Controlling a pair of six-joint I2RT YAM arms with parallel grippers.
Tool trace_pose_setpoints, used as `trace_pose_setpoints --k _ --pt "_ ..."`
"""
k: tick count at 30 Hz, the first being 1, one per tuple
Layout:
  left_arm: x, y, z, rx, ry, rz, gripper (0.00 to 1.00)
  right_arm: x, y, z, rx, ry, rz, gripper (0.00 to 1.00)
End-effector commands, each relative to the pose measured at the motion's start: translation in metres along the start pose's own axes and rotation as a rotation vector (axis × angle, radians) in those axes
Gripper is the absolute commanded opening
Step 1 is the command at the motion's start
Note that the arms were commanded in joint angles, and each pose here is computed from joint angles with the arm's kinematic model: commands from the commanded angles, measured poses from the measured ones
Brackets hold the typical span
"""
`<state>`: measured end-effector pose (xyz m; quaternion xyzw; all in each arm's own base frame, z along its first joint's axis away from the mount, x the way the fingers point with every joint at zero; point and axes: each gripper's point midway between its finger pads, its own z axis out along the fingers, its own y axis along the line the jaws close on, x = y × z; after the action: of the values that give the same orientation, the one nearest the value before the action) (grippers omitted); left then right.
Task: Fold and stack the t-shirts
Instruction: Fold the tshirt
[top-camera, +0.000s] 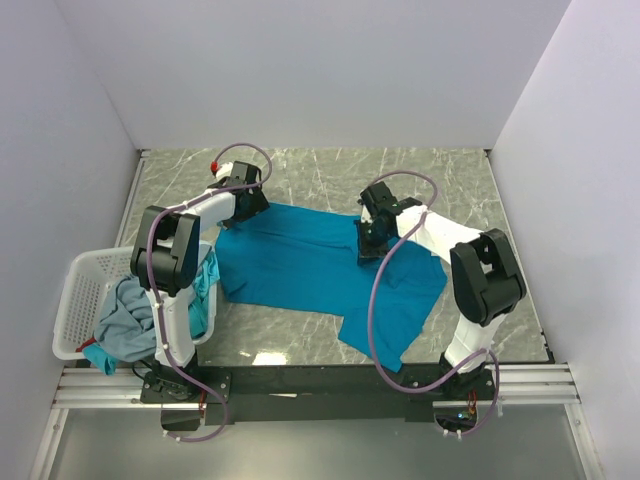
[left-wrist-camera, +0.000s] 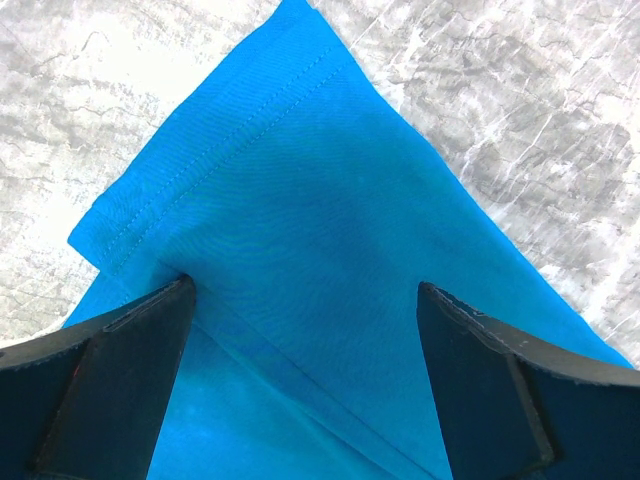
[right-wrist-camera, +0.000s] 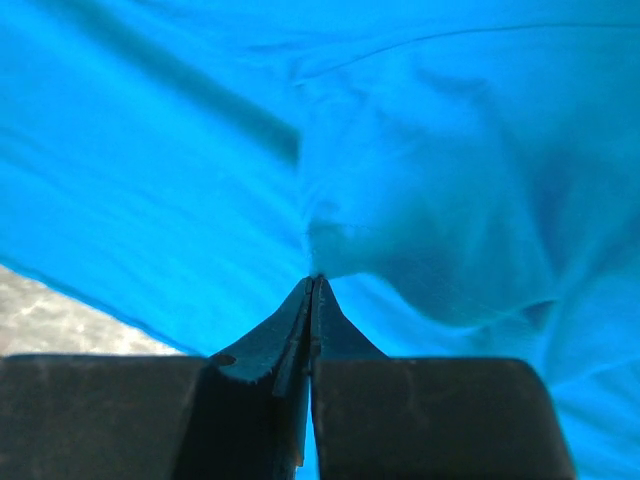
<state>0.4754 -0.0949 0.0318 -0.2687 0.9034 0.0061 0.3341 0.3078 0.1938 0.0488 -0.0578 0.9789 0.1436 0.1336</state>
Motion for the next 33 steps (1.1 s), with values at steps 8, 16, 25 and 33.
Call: trace_pose_setpoints --k 8,16,25,33 --pt "0.003 0.022 -0.003 -0.066 0.016 0.01 0.99 -0.016 0.035 -0.002 -0.098 -0.019 0.03 0.07" --pt "0.003 0.022 0.001 -0.067 0.021 0.005 0.99 -0.018 0.04 -0.005 -0.086 -0.021 0.008 0.5" --pt "0.001 0.024 0.003 -0.058 0.027 -0.009 0.99 -0.032 -0.013 -0.051 0.046 -0.179 0.128 0.86" --pt "0.003 0.025 0.003 -0.051 0.033 -0.007 0.99 -0.057 -0.086 -0.037 0.061 -0.183 0.259 0.88"
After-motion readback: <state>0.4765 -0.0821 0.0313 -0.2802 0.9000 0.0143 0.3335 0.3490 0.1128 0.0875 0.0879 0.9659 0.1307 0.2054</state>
